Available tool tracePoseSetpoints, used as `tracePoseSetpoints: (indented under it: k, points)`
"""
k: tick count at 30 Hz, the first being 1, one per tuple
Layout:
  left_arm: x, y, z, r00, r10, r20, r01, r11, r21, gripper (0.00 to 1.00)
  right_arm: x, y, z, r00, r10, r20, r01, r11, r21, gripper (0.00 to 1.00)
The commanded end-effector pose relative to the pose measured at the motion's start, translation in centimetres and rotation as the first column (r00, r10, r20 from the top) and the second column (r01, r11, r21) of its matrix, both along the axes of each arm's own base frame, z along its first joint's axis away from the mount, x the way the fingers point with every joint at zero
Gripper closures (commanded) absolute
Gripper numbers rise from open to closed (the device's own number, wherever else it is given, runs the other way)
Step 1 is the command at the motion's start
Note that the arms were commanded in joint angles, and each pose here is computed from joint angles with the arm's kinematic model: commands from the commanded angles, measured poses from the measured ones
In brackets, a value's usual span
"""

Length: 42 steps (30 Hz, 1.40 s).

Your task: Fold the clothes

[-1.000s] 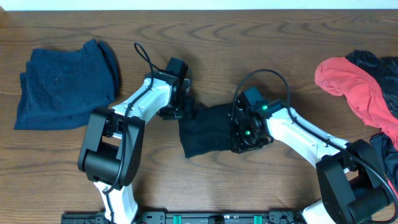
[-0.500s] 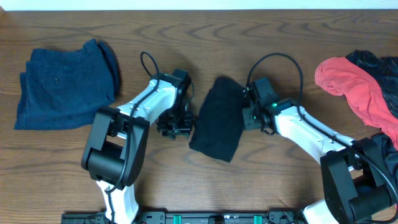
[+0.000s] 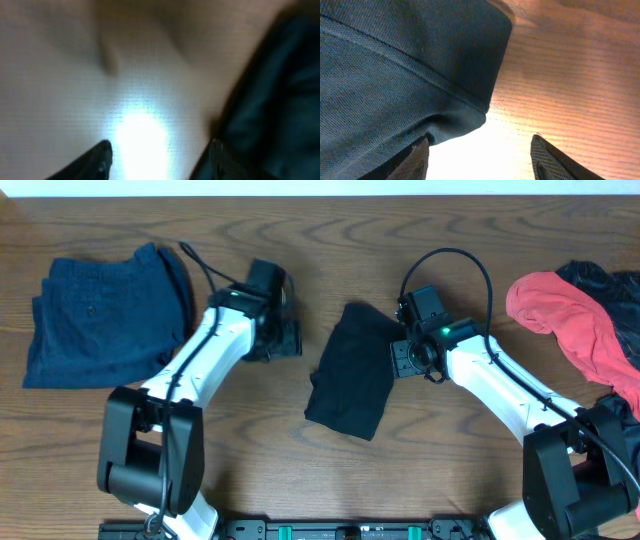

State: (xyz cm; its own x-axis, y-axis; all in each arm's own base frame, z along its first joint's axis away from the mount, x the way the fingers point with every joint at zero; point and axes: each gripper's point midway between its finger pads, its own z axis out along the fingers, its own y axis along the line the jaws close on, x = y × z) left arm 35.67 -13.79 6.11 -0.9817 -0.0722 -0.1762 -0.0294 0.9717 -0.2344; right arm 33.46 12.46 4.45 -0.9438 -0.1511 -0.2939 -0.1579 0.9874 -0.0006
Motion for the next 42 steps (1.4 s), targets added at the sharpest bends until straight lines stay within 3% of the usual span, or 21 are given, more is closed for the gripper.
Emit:
tracePoseSetpoints:
  k: [1, 7, 23, 25, 30, 31, 32, 39, 42]
  points:
    - [0.5, -3.0, 1.0, 0.988, -0.142, 0.059, 0.149, 0.979, -0.142, 0.33, 0.4, 0.4, 1.3, 0.998, -0.064, 0.017, 0.063, 0.997, 0.054, 0.37]
    - [0.2, -5.2, 0.4, 0.960, -0.266, 0.087, 0.278, 0.942, -0.186, 0.19, -0.2, 0.2, 1.1, 0.997, -0.077, -0.009, 0.077, 0.996, 0.047, 0.37]
    - [-1.2, -10.4, -3.8, 0.898, -0.431, 0.088, 0.423, 0.792, -0.441, 0.18, -0.7, -1.0, 0.8, 0.988, -0.146, -0.046, 0.148, 0.988, 0.041, 0.37]
    - [-1.5, -10.7, -4.1, 0.887, -0.453, 0.091, 0.444, 0.782, -0.437, 0.24, -0.7, -1.1, 0.8, 0.988, -0.148, -0.049, 0.150, 0.988, 0.040, 0.37]
    - [-2.1, -11.5, -4.2, 0.847, -0.516, 0.130, 0.518, 0.745, -0.420, 0.63, -1.1, -1.3, 0.7, 0.987, -0.150, -0.064, 0.153, 0.988, 0.031, 0.37]
    - [-2.1, -11.5, -4.2, 0.843, -0.522, 0.134, 0.526, 0.741, -0.418, 0.81, -1.2, -1.3, 0.7, 0.986, -0.150, -0.067, 0.153, 0.988, 0.029, 0.37]
    - [-2.1, -11.6, -4.2, 0.841, -0.524, 0.136, 0.528, 0.740, -0.417, 0.91, -1.2, -1.3, 0.7, 0.986, -0.150, -0.068, 0.153, 0.988, 0.029, 0.37]
    - [-0.9, -10.7, -2.5, 0.844, -0.503, 0.187, 0.532, 0.745, -0.401, 0.94, -1.6, -1.6, 0.6, 0.985, -0.153, -0.082, 0.155, 0.988, 0.016, 0.37]
    - [0.6, -8.5, -0.6, 0.864, -0.454, 0.219, 0.503, 0.796, -0.336, 0.94, -1.7, -2.1, 0.6, 0.983, -0.162, -0.088, 0.164, 0.987, 0.005, 0.37]
